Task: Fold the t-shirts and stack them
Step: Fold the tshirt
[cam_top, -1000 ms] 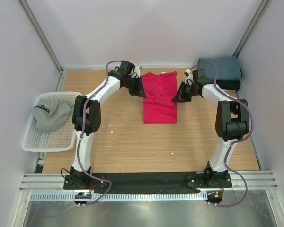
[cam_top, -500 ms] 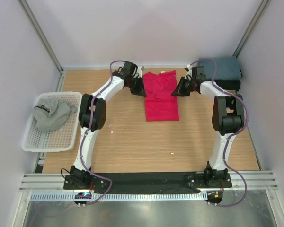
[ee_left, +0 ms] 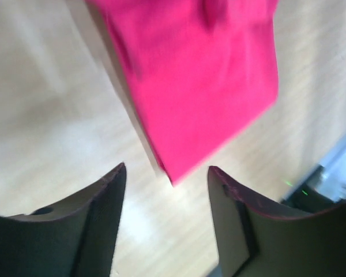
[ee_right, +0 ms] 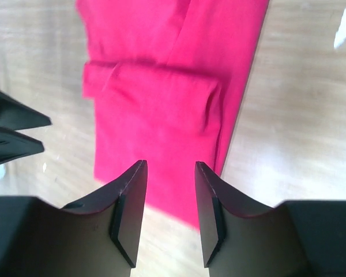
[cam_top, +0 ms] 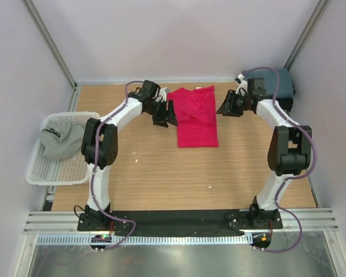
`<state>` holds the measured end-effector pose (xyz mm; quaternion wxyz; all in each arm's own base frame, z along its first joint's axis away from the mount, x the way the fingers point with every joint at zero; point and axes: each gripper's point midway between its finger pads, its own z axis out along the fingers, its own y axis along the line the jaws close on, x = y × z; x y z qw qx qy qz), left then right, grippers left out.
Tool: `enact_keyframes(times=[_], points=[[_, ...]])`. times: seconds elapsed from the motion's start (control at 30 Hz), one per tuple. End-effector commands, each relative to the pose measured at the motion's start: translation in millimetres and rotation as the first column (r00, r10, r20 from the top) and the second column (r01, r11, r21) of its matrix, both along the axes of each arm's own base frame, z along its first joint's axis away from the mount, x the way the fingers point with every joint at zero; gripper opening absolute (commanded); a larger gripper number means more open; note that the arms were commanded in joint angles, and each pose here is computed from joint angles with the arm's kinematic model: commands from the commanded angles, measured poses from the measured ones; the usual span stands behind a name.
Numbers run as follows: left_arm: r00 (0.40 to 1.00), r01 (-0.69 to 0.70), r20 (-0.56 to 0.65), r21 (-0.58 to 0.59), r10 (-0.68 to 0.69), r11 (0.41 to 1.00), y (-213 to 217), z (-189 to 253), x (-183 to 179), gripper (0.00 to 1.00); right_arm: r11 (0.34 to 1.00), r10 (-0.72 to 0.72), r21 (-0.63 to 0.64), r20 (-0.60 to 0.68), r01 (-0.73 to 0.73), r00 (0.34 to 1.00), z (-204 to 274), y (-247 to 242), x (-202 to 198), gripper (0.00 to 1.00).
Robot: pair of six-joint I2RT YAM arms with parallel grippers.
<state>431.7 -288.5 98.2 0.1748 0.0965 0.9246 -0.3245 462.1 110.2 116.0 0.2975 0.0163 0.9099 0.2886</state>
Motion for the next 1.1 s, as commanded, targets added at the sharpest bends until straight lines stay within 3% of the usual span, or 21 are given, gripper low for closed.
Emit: enact_keyframes(times=[0.0,0.23,0.43,1.07], points=[[0.998,0.002,-0.059,-0.135,-0.010,0.991,-2,32,-33,0.61,0.994,0.109,0.030,-0.018,-0.108,0.994,24,3,-44,0.45],[0.977,-0.031,-0.213,-0.197,-0.011,0.980,-3,0,-70,0.74,0.954,0.253,0.231,-0.277,-0.191,0.927,-15,26,-104,0.50],[0.961,-0.059,-0.277,-0.226,-0.006,0.972,-10,-18,-69,0.77,0.945,0.249,0.309,-0.453,-0.112,0.856,-69,20,-125,0.51],[0.909,-0.110,-0.416,-0.217,0.010,0.970,-24,-58,-86,0.75,0.951,0.250,0.291,-0.511,-0.108,0.822,-88,12,-144,0.52]])
